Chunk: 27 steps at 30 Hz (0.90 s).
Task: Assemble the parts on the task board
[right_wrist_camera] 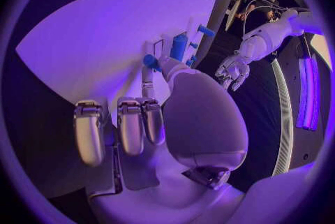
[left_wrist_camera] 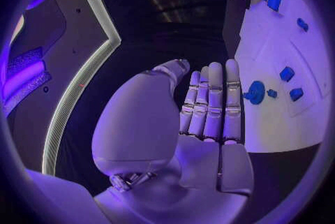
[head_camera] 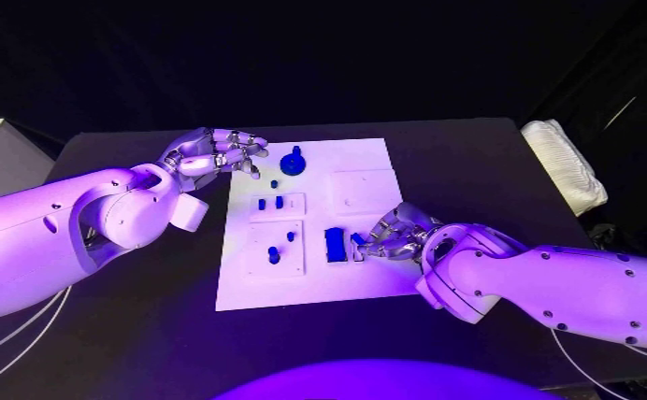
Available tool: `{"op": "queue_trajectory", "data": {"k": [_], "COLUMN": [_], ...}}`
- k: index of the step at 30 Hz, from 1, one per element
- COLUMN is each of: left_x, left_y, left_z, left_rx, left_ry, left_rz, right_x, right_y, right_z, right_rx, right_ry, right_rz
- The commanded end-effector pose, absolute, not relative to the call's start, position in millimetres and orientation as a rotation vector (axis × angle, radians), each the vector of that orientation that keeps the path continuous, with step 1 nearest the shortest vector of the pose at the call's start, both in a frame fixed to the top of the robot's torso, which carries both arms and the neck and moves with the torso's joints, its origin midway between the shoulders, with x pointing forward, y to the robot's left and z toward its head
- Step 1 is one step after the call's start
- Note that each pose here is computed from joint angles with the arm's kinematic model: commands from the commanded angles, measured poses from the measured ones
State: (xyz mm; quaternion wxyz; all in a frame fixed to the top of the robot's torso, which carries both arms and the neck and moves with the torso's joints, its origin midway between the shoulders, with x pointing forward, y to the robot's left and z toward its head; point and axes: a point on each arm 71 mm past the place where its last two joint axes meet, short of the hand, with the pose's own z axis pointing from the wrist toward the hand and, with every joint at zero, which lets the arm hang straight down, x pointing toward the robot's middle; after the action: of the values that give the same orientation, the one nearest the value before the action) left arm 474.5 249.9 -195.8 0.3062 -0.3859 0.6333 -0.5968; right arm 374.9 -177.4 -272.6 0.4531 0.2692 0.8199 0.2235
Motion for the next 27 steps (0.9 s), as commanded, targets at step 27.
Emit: {"op": "queue_trajectory", "data": {"k": [27], "left_x": [473.8], "left_y": [248.8], "left_z": [-195.2], "left_rx": [-1.02], "left_ry": [1.68], "left_rz": [-1.592], "right_x": [370.8], "right_y": [-171.3], "right_z": [-275.6], "right_rx": [0.614], "right_ry": [2.104], "right_rz": [0.574]}}
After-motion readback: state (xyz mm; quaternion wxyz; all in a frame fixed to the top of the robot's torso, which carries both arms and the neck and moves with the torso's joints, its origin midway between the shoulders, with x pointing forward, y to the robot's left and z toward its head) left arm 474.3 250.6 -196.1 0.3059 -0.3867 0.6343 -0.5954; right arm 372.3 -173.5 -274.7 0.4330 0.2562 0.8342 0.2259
